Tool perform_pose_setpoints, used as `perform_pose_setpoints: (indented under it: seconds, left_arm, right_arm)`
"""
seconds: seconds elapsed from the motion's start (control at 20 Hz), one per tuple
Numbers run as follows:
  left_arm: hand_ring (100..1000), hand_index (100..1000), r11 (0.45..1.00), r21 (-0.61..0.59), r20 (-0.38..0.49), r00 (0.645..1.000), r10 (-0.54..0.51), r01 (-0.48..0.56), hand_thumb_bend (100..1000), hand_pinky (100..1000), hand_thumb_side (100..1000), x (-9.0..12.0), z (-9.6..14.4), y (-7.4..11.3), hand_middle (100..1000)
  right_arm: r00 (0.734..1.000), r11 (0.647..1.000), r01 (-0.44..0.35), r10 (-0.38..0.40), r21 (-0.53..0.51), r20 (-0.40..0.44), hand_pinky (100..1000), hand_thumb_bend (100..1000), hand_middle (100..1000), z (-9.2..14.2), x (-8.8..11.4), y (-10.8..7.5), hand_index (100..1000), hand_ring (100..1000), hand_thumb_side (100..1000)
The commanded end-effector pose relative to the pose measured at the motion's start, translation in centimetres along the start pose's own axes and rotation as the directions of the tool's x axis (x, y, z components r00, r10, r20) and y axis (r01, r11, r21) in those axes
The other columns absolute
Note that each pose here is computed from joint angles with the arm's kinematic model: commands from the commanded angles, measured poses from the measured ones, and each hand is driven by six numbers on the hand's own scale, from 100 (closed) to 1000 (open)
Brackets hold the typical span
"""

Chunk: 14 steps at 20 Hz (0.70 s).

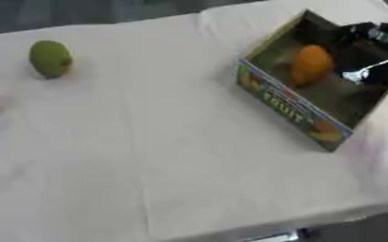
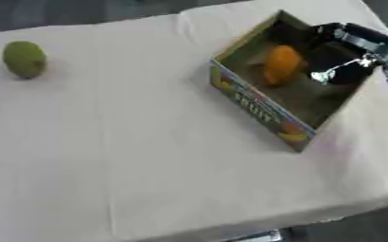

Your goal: Pick up the objects with one hand, pass them to the other hand, and then place them into the box on the other side of the table.

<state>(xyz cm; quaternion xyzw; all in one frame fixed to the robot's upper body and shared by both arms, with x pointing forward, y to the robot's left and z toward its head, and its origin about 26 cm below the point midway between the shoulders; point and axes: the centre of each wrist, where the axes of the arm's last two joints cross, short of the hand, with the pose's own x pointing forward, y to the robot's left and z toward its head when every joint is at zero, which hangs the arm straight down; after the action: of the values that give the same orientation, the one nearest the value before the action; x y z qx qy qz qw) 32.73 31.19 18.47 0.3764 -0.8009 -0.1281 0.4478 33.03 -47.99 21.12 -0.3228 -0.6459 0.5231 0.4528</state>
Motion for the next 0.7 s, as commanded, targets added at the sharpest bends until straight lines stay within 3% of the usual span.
perform_pose_setpoints:
  seconds: [0.05,0.25,0.35,0.4,0.5,0.55,0.6,0.65,0.7]
  left_arm:
    - [618,764,0.999,0.017,0.024,0.999,-0.041,0.041,955,618,1000,0.2,-0.6,1.3,601]
    - [617,764,0.999,0.012,0.024,0.998,-0.049,0.049,953,616,1000,0.1,-0.5,1.3,601]
    - [617,764,0.998,0.015,0.027,0.998,-0.054,0.054,948,616,1000,0.1,-0.6,1.4,601]
    - [617,764,0.998,0.018,0.029,0.998,-0.058,0.057,945,616,1000,0.1,-0.6,1.5,601]
    - [619,765,0.998,0.024,0.03,0.997,-0.066,0.065,935,618,1000,0.1,-0.6,1.7,603]
    - [619,766,0.997,0.029,0.031,0.997,-0.071,0.07,921,619,1000,0.1,-0.7,1.9,603]
    - [620,766,0.997,0.033,0.033,0.997,-0.074,0.073,900,619,1000,0.2,-0.8,2.0,604]
    - [623,766,0.996,0.038,0.034,0.996,-0.077,0.076,873,622,1000,0.2,-0.9,2.1,606]
    - [631,767,0.996,0.044,0.034,0.996,-0.077,0.076,820,633,1000,0.3,-1.0,2.2,609]
  right_arm:
    - [0.996,0.996,-0.083,0.084,-0.03,0.026,896,288,831,0.3,0.8,-2.3,940,794,382]
    - [0.995,0.995,-0.097,0.098,-0.034,0.027,893,301,832,0.4,0.9,-2.4,939,793,332]
    - [0.996,0.994,-0.078,0.08,-0.078,0.028,879,195,814,0.6,1.1,-2.6,929,762,157]
    - [0.998,0.99,-0.053,0.058,-0.132,0.033,868,100,797,0.7,1.5,-3.1,919,739,100]
    - [0.998,0.96,0.028,-0.013,-0.277,0.057,836,100,748,1.1,2.6,-4.5,893,694,100]
    - [0.995,0.928,0.091,-0.067,-0.361,0.079,830,100,733,1.3,3.3,-5.3,875,692,100]
    - [0.987,0.888,0.157,-0.125,-0.431,0.103,824,100,718,1.5,4.0,-5.9,853,692,190]
    - [0.975,0.844,0.221,-0.18,-0.489,0.13,814,100,711,1.8,4.6,-6.3,840,686,390]
    - [0.958,0.796,0.285,-0.235,-0.533,0.162,816,100,714,2.2,5.1,-6.6,832,688,433]
